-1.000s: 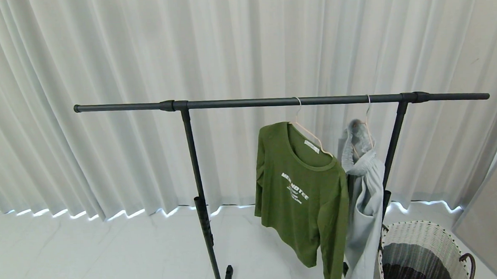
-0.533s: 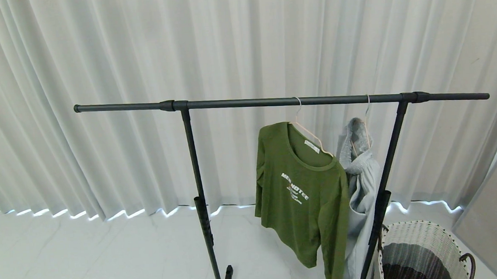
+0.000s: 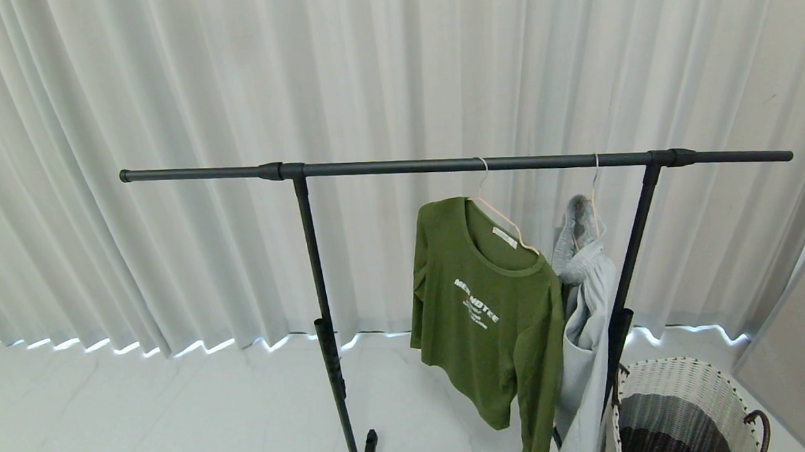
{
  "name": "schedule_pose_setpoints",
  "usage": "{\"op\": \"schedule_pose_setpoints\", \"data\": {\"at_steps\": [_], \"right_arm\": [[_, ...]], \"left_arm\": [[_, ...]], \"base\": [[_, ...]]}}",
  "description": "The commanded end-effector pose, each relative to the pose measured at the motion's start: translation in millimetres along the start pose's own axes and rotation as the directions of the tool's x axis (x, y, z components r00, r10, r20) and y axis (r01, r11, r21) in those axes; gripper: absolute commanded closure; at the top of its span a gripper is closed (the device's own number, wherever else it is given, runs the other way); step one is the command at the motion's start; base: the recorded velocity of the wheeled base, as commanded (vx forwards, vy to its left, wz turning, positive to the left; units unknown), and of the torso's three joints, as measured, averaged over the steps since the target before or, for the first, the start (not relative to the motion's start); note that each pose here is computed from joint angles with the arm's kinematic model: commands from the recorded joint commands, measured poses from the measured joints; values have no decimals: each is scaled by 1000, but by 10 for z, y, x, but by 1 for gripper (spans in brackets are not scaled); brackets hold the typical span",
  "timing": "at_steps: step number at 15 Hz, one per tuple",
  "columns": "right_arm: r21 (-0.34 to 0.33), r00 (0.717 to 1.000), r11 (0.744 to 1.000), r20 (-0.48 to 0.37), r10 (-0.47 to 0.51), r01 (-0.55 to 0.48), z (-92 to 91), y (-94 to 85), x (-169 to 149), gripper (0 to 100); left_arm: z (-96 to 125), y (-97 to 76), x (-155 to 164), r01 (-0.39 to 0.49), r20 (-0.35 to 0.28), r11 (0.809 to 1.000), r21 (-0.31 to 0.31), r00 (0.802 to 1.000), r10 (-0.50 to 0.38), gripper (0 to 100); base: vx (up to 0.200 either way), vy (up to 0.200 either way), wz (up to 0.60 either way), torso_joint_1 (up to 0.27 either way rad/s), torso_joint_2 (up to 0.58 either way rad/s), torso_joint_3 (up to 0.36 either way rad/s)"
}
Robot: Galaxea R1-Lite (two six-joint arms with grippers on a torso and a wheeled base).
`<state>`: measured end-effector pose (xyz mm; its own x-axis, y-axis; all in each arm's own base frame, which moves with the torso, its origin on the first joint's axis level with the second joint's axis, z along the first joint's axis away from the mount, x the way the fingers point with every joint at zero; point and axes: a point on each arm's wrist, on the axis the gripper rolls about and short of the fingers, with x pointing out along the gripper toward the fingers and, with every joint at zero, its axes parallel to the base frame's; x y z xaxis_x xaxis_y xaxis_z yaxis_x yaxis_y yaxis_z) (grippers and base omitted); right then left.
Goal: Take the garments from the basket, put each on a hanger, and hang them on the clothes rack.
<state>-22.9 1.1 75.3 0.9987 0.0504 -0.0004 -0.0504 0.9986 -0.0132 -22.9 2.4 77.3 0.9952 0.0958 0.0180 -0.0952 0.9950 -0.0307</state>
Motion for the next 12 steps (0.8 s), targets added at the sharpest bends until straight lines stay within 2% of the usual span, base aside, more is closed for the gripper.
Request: {"op": "schedule_pose_setpoints", "data": {"at_steps": [1, 12], "right_arm": [[-1, 1000, 1000, -1, 0, 0, 0, 0, 1, 0], [-1, 1000, 1000, -1, 0, 0, 0, 0, 1, 0]], "left_arm": [[0, 0, 0, -1, 0, 1000, 0, 1000, 1, 0], [0, 0, 0, 1, 0, 1000, -2, 1000, -1, 0]], "base": [[0, 0, 0, 0, 0, 0], [0, 0, 0, 0, 0, 0]]}}
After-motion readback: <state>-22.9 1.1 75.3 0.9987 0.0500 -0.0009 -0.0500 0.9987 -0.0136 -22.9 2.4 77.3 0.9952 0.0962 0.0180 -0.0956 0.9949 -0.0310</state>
